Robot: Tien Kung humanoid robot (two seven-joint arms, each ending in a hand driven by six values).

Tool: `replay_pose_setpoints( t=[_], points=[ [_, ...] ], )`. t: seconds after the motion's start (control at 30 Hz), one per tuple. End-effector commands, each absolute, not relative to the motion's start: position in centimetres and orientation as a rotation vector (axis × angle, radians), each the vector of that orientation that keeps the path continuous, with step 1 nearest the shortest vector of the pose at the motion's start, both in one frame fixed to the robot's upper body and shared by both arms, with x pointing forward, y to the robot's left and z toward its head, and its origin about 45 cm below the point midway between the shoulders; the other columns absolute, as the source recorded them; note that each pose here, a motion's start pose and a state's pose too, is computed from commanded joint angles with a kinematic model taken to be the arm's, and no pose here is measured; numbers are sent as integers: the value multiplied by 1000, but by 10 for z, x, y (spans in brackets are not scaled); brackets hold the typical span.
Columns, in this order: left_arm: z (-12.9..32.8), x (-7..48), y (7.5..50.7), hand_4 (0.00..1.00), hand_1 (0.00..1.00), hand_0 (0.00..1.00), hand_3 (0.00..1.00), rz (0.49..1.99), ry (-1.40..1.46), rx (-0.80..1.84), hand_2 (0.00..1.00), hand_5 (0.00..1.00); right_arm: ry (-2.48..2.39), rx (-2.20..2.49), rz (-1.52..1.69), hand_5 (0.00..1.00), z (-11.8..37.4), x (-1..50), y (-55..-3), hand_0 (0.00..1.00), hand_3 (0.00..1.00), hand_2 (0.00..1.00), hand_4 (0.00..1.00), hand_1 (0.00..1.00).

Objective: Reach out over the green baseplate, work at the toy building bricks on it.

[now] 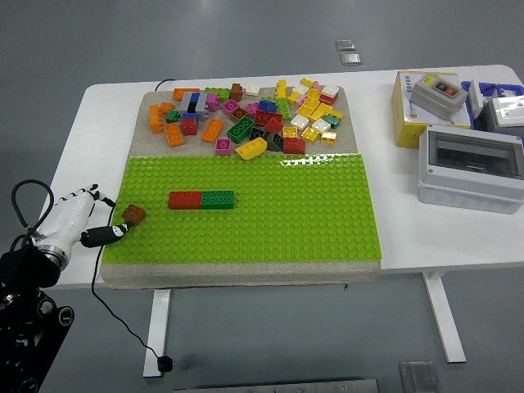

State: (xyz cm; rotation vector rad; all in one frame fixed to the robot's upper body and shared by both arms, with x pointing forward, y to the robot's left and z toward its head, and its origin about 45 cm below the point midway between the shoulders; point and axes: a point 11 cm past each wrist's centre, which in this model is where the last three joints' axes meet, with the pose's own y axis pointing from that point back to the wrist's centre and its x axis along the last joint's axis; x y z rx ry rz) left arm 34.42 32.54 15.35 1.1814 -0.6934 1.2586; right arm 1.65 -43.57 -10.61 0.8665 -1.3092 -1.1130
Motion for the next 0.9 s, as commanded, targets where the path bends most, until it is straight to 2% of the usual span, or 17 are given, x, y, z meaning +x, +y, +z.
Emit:
replay_pose_setpoints(
  t=[0.9],
  points=[
    [143,366,309,827,998,998,663,1249,-677,1177,998,481,-1315,871,-1116,904,-106,20,-434,695,704,622,333,622]
  ],
)
